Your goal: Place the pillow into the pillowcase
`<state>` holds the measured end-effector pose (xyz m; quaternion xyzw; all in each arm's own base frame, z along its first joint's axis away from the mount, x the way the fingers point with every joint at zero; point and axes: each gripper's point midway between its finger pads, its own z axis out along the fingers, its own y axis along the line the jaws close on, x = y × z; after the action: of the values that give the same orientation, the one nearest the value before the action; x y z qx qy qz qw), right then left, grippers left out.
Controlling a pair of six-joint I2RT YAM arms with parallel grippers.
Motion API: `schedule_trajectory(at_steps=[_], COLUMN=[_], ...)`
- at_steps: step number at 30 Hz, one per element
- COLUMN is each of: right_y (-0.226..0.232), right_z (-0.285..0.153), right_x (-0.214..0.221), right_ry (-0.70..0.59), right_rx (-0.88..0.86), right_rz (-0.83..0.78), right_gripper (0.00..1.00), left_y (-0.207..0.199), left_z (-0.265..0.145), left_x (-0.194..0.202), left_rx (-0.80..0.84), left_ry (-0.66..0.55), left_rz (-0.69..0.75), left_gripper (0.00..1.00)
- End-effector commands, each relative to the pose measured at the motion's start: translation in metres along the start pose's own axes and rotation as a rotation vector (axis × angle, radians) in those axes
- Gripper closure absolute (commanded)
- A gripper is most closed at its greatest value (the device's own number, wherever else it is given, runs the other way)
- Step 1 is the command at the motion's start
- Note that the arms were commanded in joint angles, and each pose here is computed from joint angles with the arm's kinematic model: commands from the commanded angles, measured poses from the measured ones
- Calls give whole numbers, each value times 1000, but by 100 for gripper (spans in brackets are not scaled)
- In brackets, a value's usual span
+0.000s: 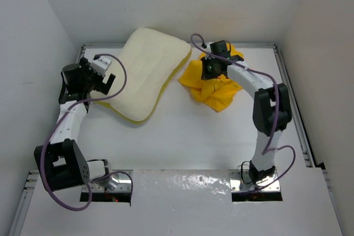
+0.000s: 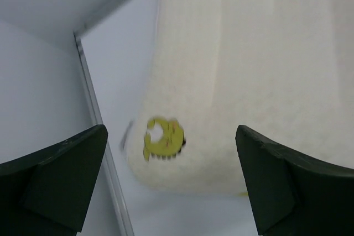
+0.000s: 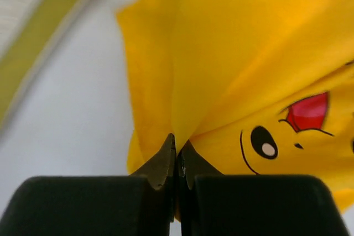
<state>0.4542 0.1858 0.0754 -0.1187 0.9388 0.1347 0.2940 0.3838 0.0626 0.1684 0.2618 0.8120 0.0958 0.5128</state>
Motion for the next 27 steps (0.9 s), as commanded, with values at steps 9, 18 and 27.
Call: schedule_trajectory(at_steps=[9,18,27], right_y=[127,96,-138], right_z=[-288,-328,-184], right_x=[-154,-178,-95], right_ry=[-724,-812,-259], right_rx=[-507,-507,306], right_rz=[-174,-89,221], right_gripper=[100,100,1], left_y=[-139,-88,-95], left_z=[2,10,10], left_x=[-194,-225,-181], left_rx=[531,285,241], left_ry=[-467,-502,-405], left_rz=[-42,-135,-75], left_gripper=[0,0,0])
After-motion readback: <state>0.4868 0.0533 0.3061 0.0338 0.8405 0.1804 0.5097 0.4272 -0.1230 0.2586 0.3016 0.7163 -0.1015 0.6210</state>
